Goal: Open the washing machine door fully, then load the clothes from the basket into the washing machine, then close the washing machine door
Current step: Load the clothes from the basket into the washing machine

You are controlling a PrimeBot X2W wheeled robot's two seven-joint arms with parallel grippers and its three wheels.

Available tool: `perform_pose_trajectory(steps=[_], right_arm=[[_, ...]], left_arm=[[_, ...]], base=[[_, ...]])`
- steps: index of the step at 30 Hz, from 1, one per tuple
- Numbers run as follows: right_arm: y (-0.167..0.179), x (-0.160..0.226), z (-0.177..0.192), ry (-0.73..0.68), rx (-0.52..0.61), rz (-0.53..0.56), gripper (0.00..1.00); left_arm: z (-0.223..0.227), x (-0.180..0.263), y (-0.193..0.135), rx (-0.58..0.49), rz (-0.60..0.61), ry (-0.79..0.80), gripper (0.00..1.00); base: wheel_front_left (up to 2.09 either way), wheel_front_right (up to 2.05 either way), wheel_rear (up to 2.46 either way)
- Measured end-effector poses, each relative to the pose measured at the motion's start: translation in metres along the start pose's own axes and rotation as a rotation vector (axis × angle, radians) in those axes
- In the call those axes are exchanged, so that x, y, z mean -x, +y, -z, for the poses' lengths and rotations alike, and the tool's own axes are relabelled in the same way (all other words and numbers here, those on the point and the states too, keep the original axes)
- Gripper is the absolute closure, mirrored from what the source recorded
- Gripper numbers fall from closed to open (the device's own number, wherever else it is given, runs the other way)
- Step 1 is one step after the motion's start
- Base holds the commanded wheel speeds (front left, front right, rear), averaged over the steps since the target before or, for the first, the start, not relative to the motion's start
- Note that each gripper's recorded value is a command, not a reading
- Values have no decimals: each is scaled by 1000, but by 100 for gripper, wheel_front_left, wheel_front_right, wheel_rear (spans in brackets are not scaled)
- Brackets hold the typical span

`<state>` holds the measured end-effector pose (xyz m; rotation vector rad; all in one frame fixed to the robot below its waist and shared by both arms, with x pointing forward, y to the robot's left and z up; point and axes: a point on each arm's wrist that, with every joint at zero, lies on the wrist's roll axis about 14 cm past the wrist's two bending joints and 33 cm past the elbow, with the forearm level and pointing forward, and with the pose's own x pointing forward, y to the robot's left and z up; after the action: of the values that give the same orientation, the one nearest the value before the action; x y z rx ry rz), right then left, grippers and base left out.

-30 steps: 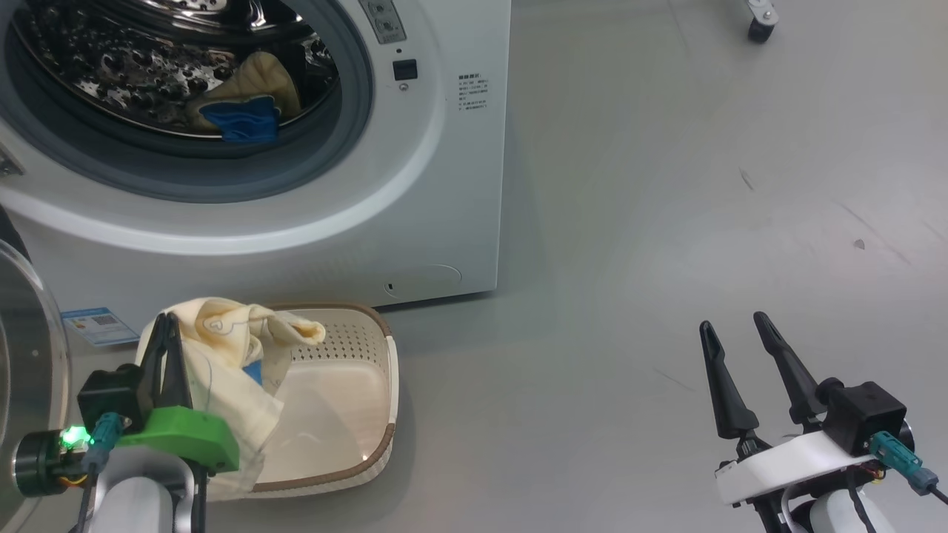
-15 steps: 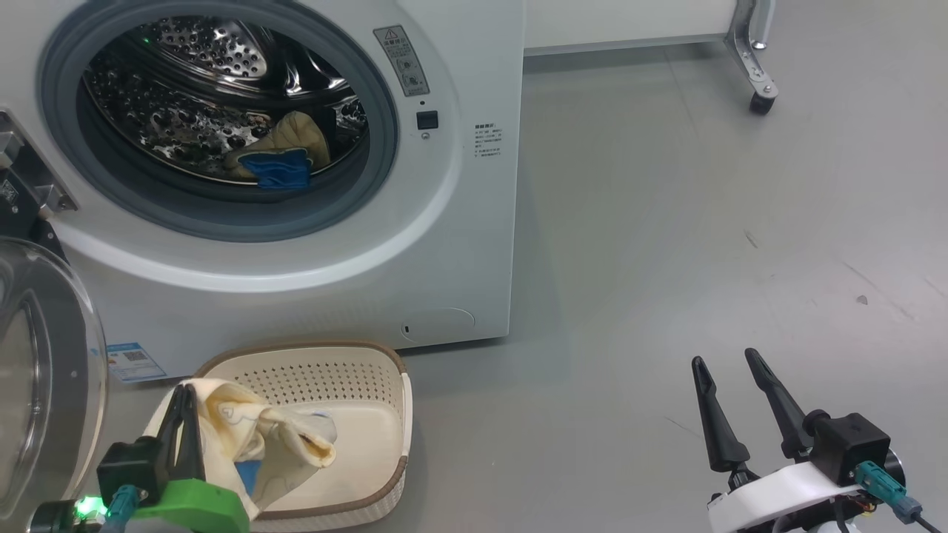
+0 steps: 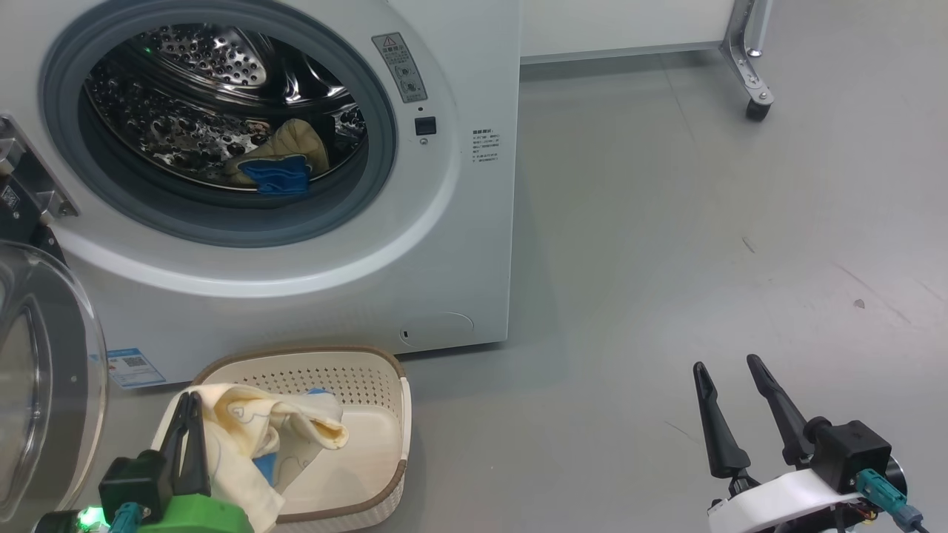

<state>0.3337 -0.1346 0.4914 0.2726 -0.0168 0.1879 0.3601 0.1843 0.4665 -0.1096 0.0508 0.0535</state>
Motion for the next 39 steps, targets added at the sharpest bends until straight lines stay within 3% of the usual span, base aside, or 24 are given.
perform_pose_trajectory(steps=[24,39], right_arm=[[3,-9,3,12,-3,-14,0],[-12,-32,16,53,0,4,0]], left_arm=[[2,-9,-13,32,26,16,100],[-25,-94,-46,82,104,-32,100]], base=[[0,0,0],[0,0,0]])
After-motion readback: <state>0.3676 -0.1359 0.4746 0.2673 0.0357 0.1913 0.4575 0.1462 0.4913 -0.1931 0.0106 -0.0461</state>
